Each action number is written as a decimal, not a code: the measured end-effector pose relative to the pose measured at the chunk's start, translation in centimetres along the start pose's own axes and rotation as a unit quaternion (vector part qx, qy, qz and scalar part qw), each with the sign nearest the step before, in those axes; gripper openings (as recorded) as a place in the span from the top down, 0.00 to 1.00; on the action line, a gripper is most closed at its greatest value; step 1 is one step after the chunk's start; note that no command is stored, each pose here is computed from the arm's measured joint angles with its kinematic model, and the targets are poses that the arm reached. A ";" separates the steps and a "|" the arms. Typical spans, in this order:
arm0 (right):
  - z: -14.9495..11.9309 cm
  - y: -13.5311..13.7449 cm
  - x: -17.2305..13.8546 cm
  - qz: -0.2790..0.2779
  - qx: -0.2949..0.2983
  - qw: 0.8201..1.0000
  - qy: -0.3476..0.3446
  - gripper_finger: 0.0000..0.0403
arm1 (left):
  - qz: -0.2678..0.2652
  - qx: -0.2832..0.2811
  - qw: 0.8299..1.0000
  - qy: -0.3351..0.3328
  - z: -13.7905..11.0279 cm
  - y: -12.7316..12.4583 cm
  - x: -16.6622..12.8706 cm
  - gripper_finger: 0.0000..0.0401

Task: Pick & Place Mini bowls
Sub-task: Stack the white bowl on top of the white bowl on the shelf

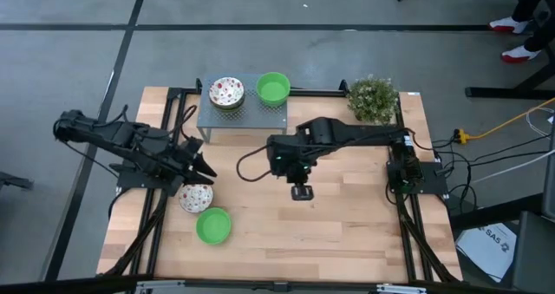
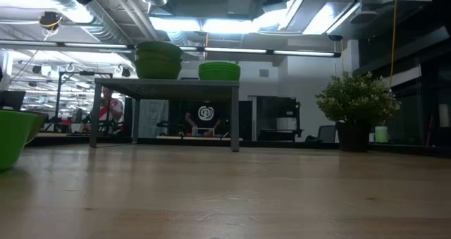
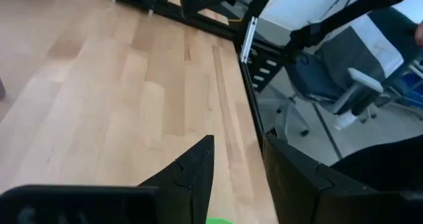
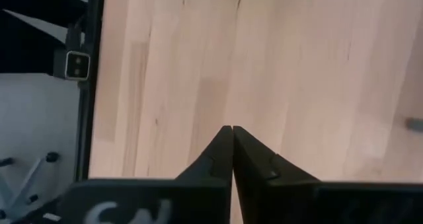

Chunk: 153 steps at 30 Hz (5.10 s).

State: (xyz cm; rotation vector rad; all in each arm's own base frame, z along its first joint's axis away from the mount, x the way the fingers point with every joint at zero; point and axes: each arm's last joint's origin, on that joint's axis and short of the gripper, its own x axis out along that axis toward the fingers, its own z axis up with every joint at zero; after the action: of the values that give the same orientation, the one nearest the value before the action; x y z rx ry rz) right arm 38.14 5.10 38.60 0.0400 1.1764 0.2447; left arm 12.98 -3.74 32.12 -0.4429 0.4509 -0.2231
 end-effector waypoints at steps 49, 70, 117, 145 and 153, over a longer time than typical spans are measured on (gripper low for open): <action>-32.3 -3.7 10.3 -0.024 0.114 0.830 -0.545 0.96 | 0.124 -0.276 0.889 0.343 -0.7 -3.8 5.5 0.69; -34.6 -5.6 12.8 -0.170 0.123 0.902 -0.377 0.94 | 0.218 -0.092 0.851 0.468 -4.7 -4.3 7.8 0.69; -33.7 -5.1 12.1 -0.160 -0.040 0.897 -0.410 0.94 | 0.213 0.021 0.865 0.454 -4.6 -4.1 8.1 0.69; -34.8 -5.2 9.9 -0.230 -0.074 0.851 -0.466 0.94 | 0.183 0.064 0.862 0.469 -4.6 -4.1 8.1 0.69; -34.8 -5.2 9.9 -0.231 -0.073 0.851 -0.466 0.94 | 0.159 0.092 0.858 0.481 -5.0 -4.6 7.9 0.69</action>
State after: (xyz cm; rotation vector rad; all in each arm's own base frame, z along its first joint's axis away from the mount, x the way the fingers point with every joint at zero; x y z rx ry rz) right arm 10.69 -1.26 15.38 -0.2379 0.1668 -0.1233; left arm 17.06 -12.05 27.26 -0.0249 1.4647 -0.1515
